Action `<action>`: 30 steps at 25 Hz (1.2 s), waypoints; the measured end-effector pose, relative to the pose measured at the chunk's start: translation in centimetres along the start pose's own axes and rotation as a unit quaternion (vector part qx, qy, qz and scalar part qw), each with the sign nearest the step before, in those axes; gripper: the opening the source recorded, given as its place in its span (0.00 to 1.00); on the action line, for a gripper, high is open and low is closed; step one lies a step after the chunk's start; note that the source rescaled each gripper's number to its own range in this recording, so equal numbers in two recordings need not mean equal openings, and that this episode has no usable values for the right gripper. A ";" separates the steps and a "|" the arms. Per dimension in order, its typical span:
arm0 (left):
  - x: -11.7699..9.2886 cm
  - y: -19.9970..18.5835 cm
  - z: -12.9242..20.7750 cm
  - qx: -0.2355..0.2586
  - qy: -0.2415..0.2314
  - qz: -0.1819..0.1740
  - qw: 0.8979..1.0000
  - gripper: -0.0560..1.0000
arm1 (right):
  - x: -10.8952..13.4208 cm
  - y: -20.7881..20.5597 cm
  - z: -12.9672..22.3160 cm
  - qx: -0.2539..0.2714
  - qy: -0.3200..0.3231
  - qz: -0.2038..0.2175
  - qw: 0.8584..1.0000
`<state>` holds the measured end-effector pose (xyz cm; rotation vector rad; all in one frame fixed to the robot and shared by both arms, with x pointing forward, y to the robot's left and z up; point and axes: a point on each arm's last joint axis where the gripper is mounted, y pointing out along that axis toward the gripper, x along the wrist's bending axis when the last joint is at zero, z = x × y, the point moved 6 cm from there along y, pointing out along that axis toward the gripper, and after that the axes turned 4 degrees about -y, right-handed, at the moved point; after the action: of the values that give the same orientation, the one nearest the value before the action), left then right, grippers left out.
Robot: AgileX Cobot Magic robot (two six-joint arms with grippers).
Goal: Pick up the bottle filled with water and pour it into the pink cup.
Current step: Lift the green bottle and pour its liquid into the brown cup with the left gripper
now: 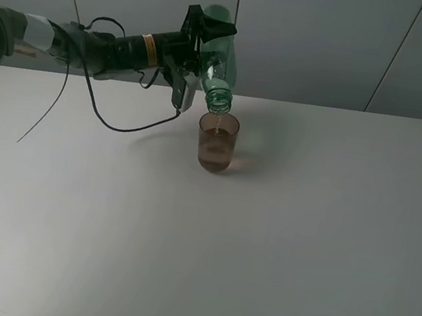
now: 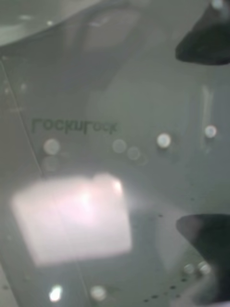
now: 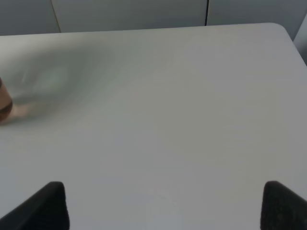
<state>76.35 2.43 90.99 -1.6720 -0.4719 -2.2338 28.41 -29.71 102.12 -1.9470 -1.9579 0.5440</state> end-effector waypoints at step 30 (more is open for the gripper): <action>1.0 0.0 -0.3 -0.012 0.114 -0.021 0.993 0.06 | 0.0 0.0 0.0 0.000 0.000 0.000 1.000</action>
<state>75.83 2.21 91.88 -1.4062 -0.4278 -2.4326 28.41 -29.71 102.12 -1.9470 -1.9579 0.5440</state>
